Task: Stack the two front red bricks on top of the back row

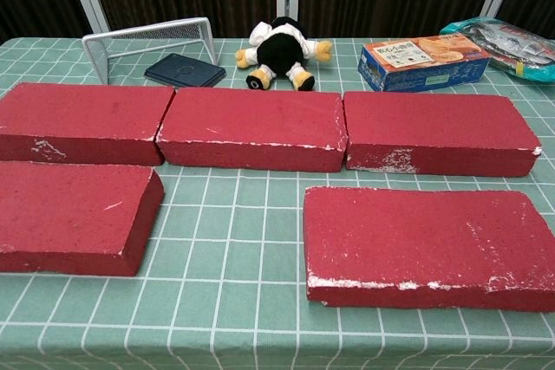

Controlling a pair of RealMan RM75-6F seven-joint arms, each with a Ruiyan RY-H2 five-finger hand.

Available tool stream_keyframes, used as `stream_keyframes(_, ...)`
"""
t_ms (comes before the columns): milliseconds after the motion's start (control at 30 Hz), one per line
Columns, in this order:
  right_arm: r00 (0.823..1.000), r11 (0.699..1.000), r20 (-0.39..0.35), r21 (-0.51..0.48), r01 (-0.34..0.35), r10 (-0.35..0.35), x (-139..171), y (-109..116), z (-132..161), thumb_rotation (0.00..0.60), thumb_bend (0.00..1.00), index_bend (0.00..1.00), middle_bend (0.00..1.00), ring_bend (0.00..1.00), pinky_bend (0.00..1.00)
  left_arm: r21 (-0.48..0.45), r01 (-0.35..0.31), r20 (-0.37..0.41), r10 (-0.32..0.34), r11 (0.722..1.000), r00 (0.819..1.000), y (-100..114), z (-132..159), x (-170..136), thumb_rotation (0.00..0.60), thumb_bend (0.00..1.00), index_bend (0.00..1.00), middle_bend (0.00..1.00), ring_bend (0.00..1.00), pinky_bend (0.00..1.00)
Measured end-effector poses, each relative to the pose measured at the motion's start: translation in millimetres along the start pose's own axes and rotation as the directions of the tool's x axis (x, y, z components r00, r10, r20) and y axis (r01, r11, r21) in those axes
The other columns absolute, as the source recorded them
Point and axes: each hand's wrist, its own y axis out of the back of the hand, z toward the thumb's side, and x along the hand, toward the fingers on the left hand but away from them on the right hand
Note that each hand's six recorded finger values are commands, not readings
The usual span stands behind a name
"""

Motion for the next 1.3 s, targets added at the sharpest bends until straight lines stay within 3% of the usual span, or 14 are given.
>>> stream_keyframes(433,1.0,1.0,-0.006,0.0,-0.008,0.008,-3,-3,3,0.6,0.0,0.0,0.0,0.0,0.0,-0.05,0.034,0.019,-0.033,0.998,0.999,-1,5,-3,0.6,0.0,0.01,0.0,0.0,0.04)
stream_keyframes(733,1.0,1.0,-0.004,-0.006,-0.002,0.002,-3,-1,4,0.6,0.0,0.0,0.0,0.0,0.0,-0.078,0.143,0.093,-0.136,0.987,0.986,-15,27,-13,0.6,0.0,0.01,0.0,0.0,0.04)
stream_keyframes(933,1.0,1.0,-0.005,-0.003,0.01,-0.01,-4,5,1,0.6,0.0,0.0,0.0,0.0,0.0,-0.103,0.233,0.156,-0.216,0.967,0.964,-34,49,-22,0.6,0.0,0.01,0.0,0.0,0.02)
stream_keyframes(1300,1.0,1.0,-0.018,0.013,0.015,-0.014,-6,13,-1,0.6,0.0,0.0,0.0,0.0,0.0,-0.106,0.378,0.3,-0.332,0.92,0.894,-66,100,-24,0.6,0.0,0.01,0.0,0.0,0.02)
